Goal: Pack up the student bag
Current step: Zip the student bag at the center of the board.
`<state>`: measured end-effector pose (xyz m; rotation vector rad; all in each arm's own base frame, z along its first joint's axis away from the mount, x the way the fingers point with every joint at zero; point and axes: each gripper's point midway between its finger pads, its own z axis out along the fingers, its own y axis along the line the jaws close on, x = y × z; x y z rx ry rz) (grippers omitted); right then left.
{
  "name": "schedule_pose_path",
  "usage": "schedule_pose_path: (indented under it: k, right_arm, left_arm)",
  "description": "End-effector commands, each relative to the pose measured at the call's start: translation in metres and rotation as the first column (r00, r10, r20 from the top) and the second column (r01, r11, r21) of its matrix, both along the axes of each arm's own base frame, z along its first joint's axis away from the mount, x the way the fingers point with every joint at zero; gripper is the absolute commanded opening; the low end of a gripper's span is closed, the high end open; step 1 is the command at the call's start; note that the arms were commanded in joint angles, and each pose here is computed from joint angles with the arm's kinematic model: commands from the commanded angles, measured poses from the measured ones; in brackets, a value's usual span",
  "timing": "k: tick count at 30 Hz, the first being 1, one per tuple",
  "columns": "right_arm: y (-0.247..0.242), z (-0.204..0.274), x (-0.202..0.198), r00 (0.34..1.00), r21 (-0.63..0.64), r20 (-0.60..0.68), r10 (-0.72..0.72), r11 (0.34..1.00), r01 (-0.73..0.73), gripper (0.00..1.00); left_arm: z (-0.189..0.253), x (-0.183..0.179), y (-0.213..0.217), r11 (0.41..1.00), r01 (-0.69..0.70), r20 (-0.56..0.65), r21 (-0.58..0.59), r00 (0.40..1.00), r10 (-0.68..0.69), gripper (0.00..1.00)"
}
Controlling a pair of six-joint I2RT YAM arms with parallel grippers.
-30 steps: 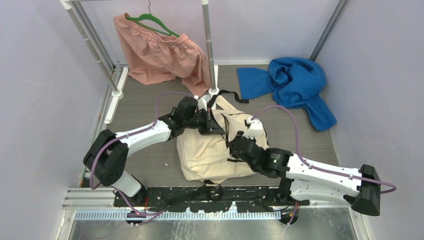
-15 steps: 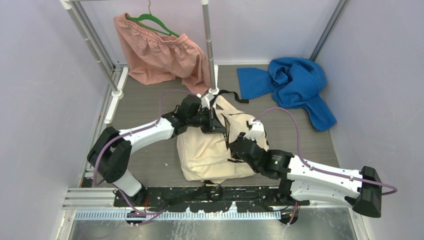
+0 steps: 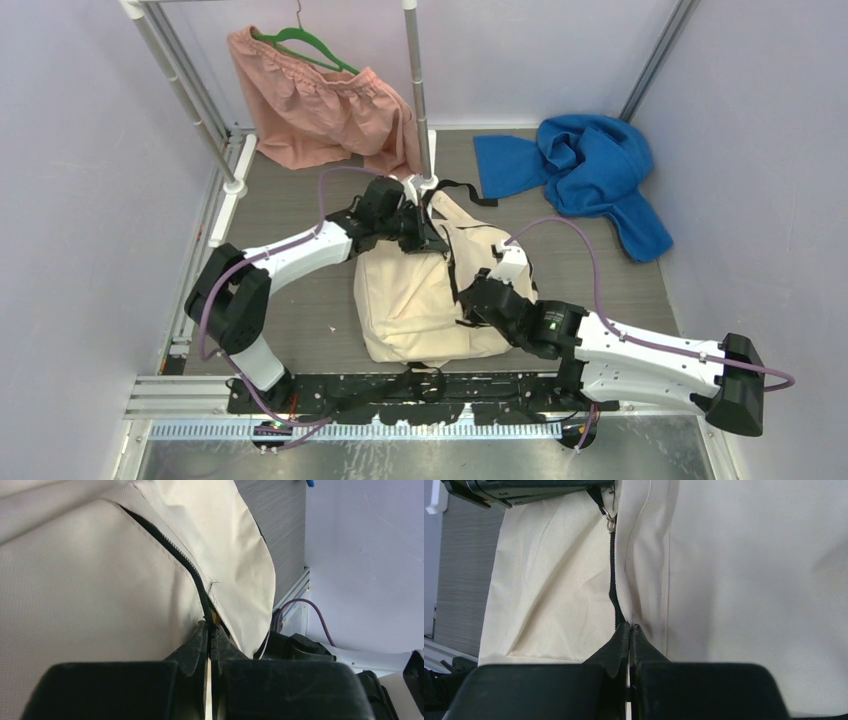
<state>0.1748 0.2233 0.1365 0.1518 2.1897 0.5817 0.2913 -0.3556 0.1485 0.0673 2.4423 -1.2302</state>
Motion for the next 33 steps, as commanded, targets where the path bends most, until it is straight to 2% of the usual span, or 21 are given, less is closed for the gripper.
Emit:
schedule_pose_path:
  k: [1,9,17,23,27,28,30,31,32,33]
  right_arm:
    - [-0.012,-0.013,-0.013,0.998,-0.056,-0.045,0.039,0.998,-0.041,0.01]
    - [-0.01,-0.01,-0.031,0.982,-0.08,-0.078,0.17,0.981,-0.177,0.01]
    - [-0.026,-0.002,-0.035,0.982,-0.093,-0.051,0.18,0.978,-0.184,0.01]
    - [-0.029,-0.004,-0.034,0.983,-0.097,-0.044,0.177,0.979,-0.181,0.01]
    - [-0.017,-0.005,-0.031,0.979,-0.101,-0.04,0.199,0.974,-0.202,0.01]
    - [-0.012,-0.005,-0.029,0.977,-0.104,-0.039,0.208,0.972,-0.211,0.07]
    - [-0.004,-0.002,-0.025,0.976,-0.128,-0.04,0.215,0.967,-0.219,0.31]
    - [-0.002,0.001,-0.022,0.977,-0.141,-0.035,0.212,0.967,-0.214,0.43]
    - [-0.002,0.008,-0.017,0.98,-0.152,-0.014,0.198,0.968,-0.198,0.51]
    - [-0.004,0.016,-0.01,0.985,-0.156,0.014,0.173,0.973,-0.169,0.61]
  left_arm:
    - [0.033,0.048,0.01,0.994,-0.106,0.148,0.008,0.984,0.103,0.0]
    - [0.021,0.099,0.025,0.972,-0.204,0.166,0.117,0.969,0.183,0.0]
    - [0.006,0.129,0.018,0.963,-0.222,0.168,0.154,0.966,0.196,0.0]
    - [0.009,0.128,0.016,0.967,-0.212,0.176,0.141,0.967,0.186,0.0]
    - [0.047,0.113,0.016,0.976,-0.186,0.253,0.11,0.955,0.153,0.0]
    - [0.056,0.109,0.018,0.977,-0.181,0.271,0.112,0.951,0.145,0.0]
    - [0.074,0.096,0.02,0.98,-0.159,0.307,0.119,0.945,0.116,0.0]
    - [0.082,0.089,0.02,0.982,-0.145,0.319,0.122,0.943,0.1,0.22]
    - [0.091,0.079,0.022,0.983,-0.129,0.331,0.127,0.94,0.081,0.33]
    - [0.099,0.07,0.024,0.984,-0.117,0.342,0.133,0.937,0.065,0.39]
